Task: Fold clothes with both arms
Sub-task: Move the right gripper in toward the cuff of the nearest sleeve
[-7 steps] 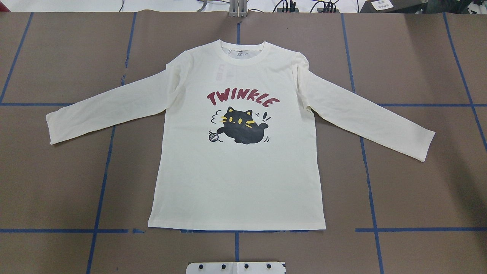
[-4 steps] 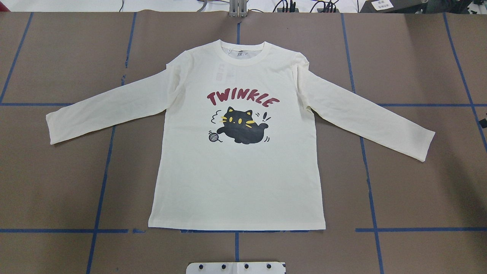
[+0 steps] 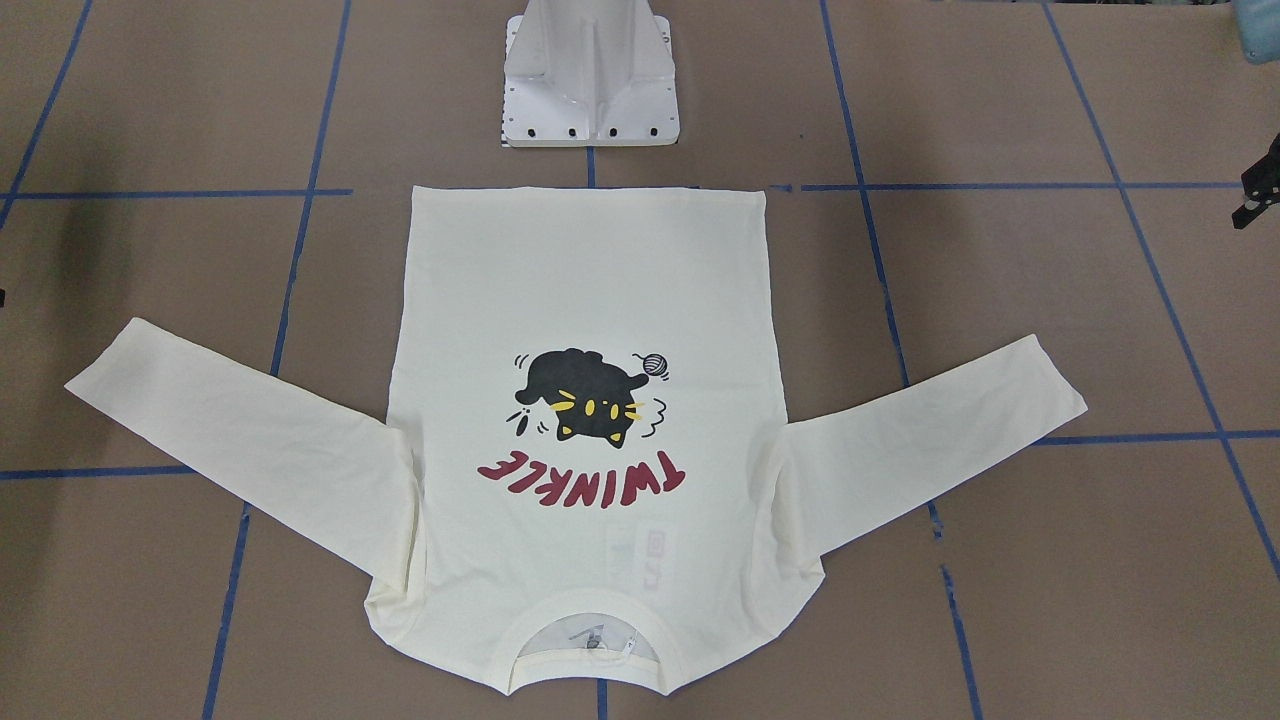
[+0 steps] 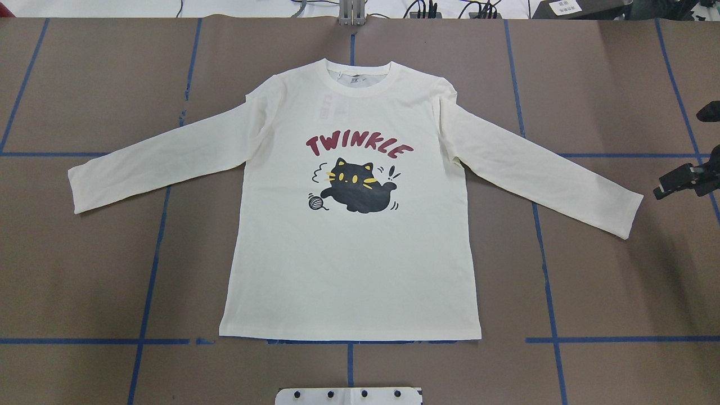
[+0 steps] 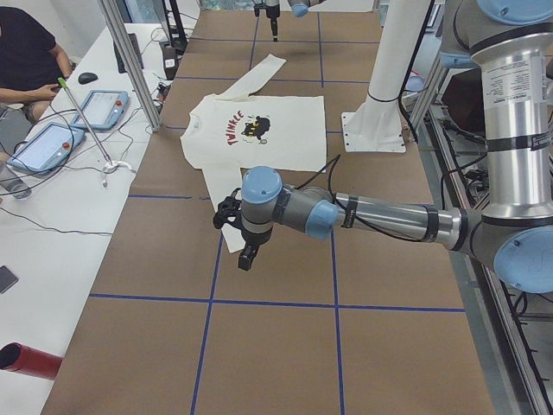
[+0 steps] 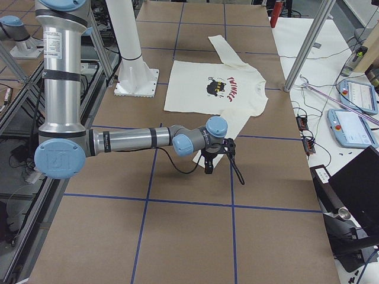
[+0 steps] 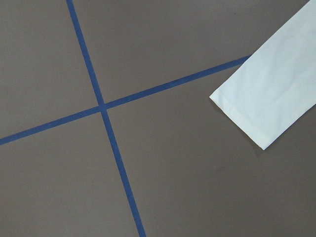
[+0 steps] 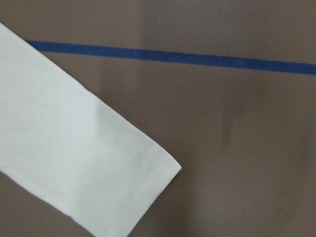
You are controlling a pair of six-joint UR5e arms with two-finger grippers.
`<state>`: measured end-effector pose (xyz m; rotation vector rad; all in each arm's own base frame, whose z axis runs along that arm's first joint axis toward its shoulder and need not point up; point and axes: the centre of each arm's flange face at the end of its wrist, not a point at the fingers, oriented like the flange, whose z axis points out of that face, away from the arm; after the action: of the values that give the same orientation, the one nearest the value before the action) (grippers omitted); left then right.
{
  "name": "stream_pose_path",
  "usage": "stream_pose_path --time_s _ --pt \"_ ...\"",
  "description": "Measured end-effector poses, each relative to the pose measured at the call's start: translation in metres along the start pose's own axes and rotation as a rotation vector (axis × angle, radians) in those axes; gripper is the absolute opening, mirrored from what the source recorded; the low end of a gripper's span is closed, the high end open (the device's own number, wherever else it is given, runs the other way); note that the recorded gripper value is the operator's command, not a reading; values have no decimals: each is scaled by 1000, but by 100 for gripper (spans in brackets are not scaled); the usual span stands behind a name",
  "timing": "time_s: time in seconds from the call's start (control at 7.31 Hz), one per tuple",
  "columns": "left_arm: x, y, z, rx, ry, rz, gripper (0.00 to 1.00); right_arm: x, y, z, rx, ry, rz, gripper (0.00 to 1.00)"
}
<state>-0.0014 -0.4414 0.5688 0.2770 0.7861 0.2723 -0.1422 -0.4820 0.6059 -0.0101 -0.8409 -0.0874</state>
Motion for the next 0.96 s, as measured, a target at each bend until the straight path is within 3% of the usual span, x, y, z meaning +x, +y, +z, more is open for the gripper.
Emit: stream_pose_path --time_s 0.41,0.68,0.96 --pt "0 -1 0 17 0 14 100 2 -18 38 45 -10 54 84" --pt "0 -2 1 18 -1 14 100 0 -18 47 36 -8 60 72" --pt "0 -2 1 19 0 14 100 -1 -18 52 30 -4 60 71"
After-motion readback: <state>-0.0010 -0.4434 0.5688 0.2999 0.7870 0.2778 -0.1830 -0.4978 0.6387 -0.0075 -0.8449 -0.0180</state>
